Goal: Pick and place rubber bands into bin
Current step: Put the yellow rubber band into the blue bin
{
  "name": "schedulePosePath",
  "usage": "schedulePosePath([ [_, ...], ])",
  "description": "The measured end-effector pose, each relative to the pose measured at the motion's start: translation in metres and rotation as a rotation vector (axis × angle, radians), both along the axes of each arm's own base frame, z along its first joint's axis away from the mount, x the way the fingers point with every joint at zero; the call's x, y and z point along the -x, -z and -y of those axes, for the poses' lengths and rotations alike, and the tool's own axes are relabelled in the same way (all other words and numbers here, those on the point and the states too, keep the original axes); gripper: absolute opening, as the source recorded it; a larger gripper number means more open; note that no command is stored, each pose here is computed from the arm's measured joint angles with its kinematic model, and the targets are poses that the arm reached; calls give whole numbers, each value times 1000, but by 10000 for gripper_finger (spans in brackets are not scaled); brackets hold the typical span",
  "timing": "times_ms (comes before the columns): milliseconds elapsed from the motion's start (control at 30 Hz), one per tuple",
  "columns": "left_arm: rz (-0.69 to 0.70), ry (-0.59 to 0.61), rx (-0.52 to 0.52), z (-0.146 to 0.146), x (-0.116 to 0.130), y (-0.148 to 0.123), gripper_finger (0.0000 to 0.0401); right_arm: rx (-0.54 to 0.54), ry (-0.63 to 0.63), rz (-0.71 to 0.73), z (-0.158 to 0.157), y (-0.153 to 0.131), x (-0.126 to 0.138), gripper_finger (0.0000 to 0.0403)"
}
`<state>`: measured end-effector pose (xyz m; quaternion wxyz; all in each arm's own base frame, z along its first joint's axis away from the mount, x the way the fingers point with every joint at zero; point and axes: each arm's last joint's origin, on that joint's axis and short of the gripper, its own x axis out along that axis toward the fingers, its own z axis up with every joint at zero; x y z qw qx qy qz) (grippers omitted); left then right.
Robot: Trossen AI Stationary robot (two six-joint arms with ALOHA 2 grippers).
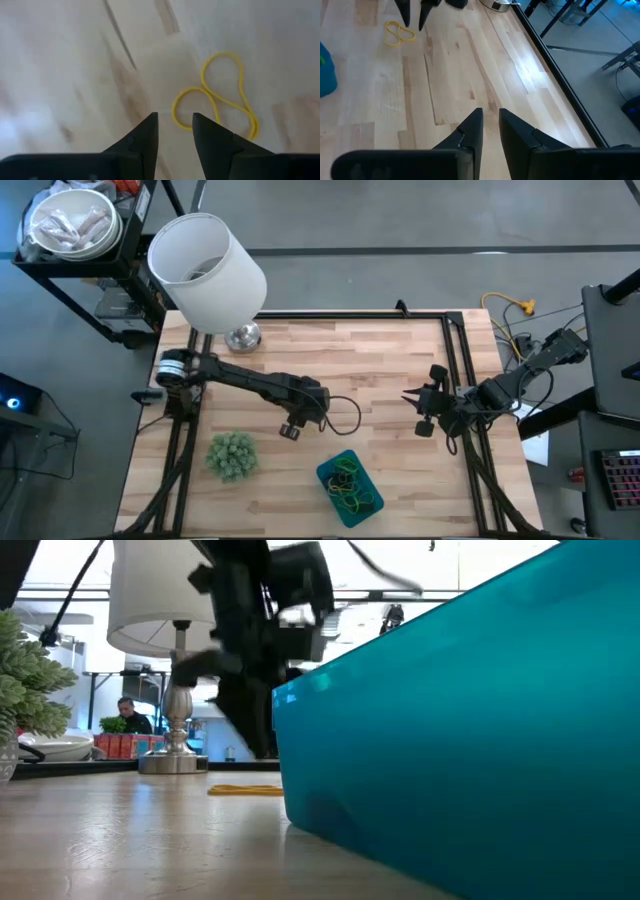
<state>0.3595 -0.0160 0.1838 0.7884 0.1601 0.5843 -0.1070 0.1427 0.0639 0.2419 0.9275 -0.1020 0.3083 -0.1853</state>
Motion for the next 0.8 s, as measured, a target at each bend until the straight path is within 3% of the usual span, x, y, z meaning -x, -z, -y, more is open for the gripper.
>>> schedulePosePath([
  [200,-57,-7,-2,-1,-4,20,104,0,0,0,0,0,0,57],
  [800,-50,-114,25,-1,-1,29,104,-2,0,3,0,0,0,57],
])
